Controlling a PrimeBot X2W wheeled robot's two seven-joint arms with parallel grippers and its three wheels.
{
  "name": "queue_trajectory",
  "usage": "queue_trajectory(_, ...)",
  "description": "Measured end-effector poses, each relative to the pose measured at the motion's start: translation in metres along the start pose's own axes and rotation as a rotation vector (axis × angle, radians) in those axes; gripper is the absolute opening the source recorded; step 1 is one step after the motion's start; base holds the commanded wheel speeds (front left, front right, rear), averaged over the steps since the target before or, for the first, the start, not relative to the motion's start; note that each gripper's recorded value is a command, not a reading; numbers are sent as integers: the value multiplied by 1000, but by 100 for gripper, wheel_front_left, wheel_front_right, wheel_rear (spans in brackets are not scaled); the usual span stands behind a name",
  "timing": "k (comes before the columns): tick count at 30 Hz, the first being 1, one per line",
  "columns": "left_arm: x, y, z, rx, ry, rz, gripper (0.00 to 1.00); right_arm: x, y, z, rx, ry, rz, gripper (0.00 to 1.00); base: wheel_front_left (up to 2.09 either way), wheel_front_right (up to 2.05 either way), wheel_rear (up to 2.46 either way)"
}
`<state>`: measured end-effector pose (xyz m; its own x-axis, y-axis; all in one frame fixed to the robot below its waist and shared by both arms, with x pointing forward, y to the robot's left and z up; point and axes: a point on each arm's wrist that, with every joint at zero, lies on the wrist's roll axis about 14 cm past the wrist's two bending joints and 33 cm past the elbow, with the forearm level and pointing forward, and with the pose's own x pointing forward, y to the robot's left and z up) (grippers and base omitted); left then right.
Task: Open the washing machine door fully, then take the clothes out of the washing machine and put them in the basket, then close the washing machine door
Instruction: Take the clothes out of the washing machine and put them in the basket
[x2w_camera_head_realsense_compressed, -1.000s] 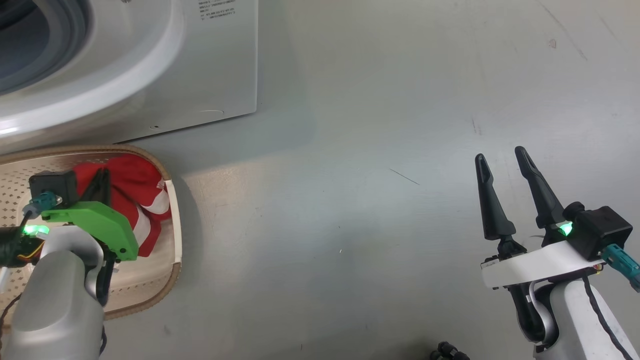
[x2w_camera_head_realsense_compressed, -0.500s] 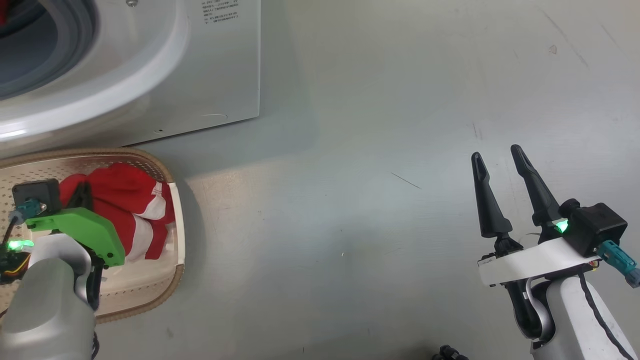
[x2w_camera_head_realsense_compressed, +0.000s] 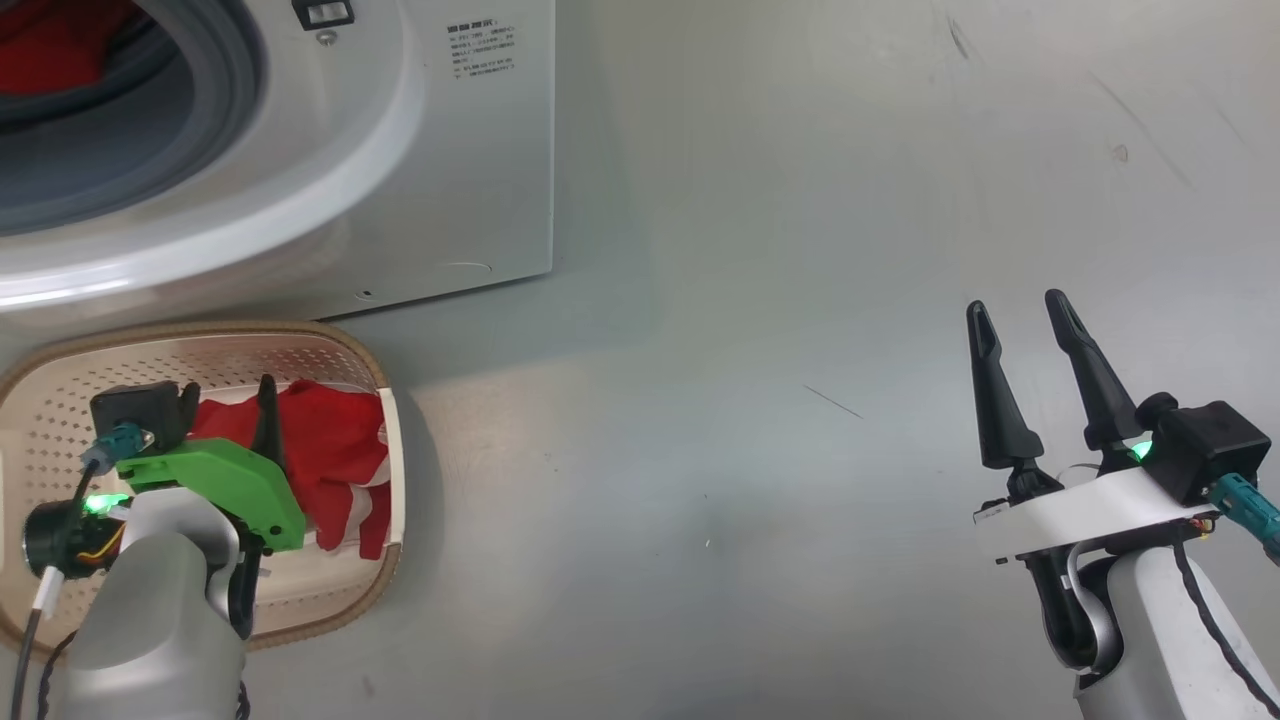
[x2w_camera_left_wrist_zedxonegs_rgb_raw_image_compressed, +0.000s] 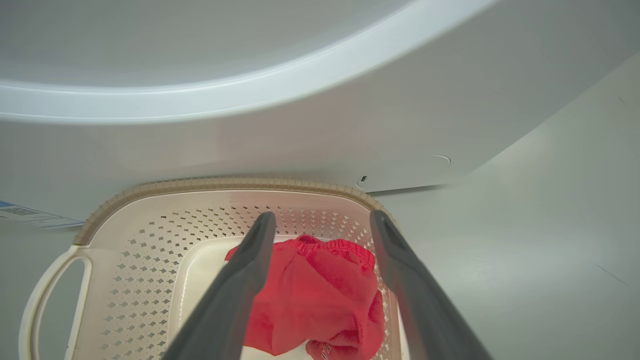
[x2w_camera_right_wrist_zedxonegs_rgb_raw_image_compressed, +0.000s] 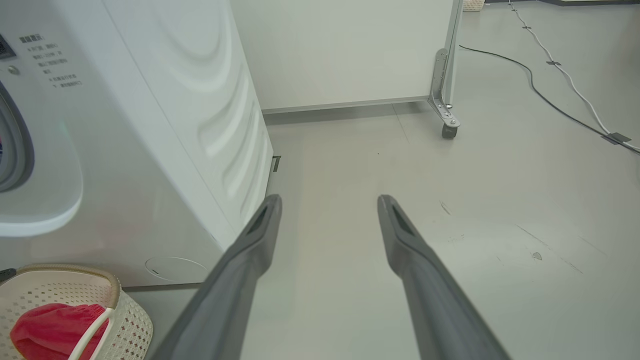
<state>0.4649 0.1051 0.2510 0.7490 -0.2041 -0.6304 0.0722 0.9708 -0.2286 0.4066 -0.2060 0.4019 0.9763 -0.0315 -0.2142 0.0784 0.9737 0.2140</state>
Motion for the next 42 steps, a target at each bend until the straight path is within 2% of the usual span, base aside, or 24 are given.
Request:
queue_trajectory(10, -30, -14, 47, -4, -152, -32, 100, -3, 9, 26, -3, -71, 36, 100, 0, 0, 0)
queue_trajectory(26, -109, -3, 108, 5, -401, -13, 100, -30, 36, 47, 15, -134, 115, 100, 0, 0, 0)
queue_trajectory(30, -141, 0, 124, 1, -497, -5, 100, -44, 45, 52, 20, -151, 141, 100, 0, 0, 0)
queue_trajectory(42, -196, 8, 135, -22, -645, 13, 100, -66, 62, 66, 33, -207, 194, 100, 0, 0, 0)
